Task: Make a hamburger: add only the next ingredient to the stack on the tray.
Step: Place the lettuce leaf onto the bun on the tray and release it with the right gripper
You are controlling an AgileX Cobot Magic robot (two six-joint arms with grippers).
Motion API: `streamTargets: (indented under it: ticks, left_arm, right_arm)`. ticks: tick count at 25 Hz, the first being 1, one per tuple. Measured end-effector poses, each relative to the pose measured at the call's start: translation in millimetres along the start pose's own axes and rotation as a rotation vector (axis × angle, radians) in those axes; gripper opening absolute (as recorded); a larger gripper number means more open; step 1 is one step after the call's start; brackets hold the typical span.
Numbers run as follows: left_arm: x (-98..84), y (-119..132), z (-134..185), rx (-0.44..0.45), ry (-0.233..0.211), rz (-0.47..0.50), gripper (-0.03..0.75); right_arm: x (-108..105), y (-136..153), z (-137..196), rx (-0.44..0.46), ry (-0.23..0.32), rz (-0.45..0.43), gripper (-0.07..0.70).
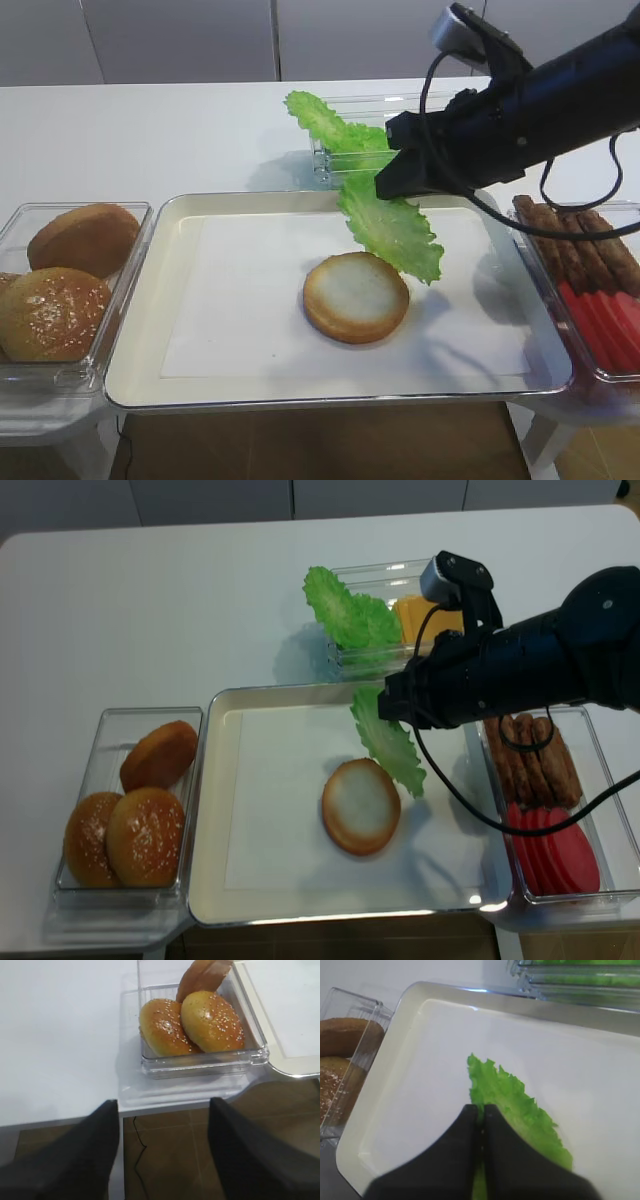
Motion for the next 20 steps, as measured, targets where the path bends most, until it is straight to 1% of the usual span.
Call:
streamTargets:
  ticks: [5, 10, 12, 14, 15, 20]
  left_arm:
    - [0.0, 0.0, 0.0, 0.0, 0.0, 0.0, 0.419]
    - [0.0, 0.0, 0.0, 0.0, 0.0, 0.0, 0.419]
    - [0.0, 0.0, 0.0, 0.0, 0.0, 0.0, 0.419]
    - [0.0, 0.0, 0.0, 0.0, 0.0, 0.0, 0.419]
    - [0.0, 0.0, 0.0, 0.0, 0.0, 0.0, 0.419]
    - [0.0, 0.0, 0.0, 0.0, 0.0, 0.0, 0.419]
  right_arm:
    - [-2.6, 7.1, 4.0, 0.043, 0.029, -0.016, 0.036]
    - [-1.7, 7.6, 5.0, 0.052, 0.036, -0.026, 0.038]
    - [-1.2, 7.6, 5.6, 0.057, 0.038, -0.031, 0.061]
    - [-0.9, 7.5, 6.1, 0.062, 0.038, -0.034, 0.12]
    - [-0.5, 7.5, 6.7, 0.066, 0.038, -0.036, 0.167]
    - [0.7, 7.3, 8.5, 0.082, 0.038, -0.046, 0.459]
Point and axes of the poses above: a point on each arm's last joint axis where the gripper is mounted, y pointing out along that axis toward the gripper, x along the wrist's bending axis when the last joint is at zero, z = x × y, the point moved 3 cm from there along y, pointing out along that axis toward the gripper, and after that the axes turned 15 degrees about y, right-handed, at the moved point
